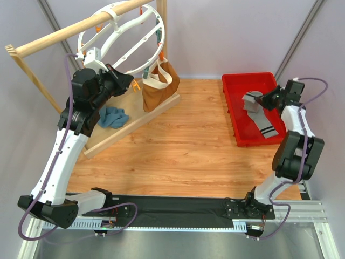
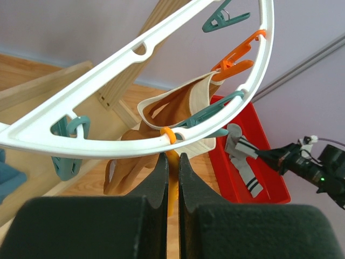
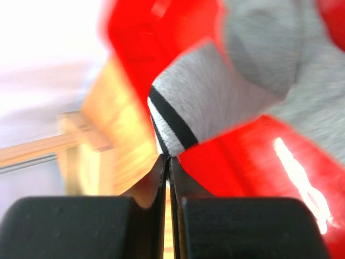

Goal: Clip the socks to the hanger
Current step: Pick up the sock from the bin.

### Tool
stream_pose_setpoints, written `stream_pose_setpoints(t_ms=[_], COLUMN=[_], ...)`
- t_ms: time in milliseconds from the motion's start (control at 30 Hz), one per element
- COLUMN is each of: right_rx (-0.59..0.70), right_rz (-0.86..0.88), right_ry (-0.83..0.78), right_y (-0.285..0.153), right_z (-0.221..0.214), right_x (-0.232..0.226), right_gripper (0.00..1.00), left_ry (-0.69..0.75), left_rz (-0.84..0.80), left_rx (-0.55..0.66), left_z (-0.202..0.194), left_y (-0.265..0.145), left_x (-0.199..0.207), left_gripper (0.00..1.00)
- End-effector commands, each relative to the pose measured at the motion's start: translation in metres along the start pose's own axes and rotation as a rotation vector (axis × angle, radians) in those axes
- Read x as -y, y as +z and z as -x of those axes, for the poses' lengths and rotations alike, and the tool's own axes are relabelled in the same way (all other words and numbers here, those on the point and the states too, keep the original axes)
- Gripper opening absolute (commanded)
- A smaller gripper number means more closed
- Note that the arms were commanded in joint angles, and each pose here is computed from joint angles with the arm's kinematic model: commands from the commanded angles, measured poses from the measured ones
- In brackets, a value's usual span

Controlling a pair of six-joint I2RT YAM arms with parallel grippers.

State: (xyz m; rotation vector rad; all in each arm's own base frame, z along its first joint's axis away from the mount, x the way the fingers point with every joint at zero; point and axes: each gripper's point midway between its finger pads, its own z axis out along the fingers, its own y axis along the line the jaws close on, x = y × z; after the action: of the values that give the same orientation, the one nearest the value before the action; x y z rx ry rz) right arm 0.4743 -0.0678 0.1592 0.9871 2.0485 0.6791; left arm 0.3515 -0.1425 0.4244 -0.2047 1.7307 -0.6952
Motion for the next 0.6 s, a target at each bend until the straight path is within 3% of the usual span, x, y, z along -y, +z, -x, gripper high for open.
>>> stream_pose_setpoints(t_ms=[0, 200, 367, 567], right_rx=[0.011, -0.056, -0.142, -0.287], right_rz=[0.105, 0.341, 0.662, 0.960], right_ry=[-0.003, -0.077, -0.270, -0.314], right_y=[-0.053, -0.147, -0.232, -0.277], right_z=[0.000, -0.077, -0.184, -0.282], right_x=[-0.059, -0.143, -0.204, -0.247], right_gripper=[0.00, 0.00, 0.00, 0.00], left_ry=[-0.010, 0.018, -0.056, -0.143], left_rz=[-0.066, -0.141, -0.120, -0.151], left_rx=[-0.103, -0.129, -0.134, -0.129], left_z=[-0.024, -0.031, -0.035, -0.029], left_y=[-0.010, -0.016, -0.030, -0.048], left_x=[0.010, 0.020, 0.018, 0.031], left_gripper=[0.00, 0.00, 0.00, 0.00])
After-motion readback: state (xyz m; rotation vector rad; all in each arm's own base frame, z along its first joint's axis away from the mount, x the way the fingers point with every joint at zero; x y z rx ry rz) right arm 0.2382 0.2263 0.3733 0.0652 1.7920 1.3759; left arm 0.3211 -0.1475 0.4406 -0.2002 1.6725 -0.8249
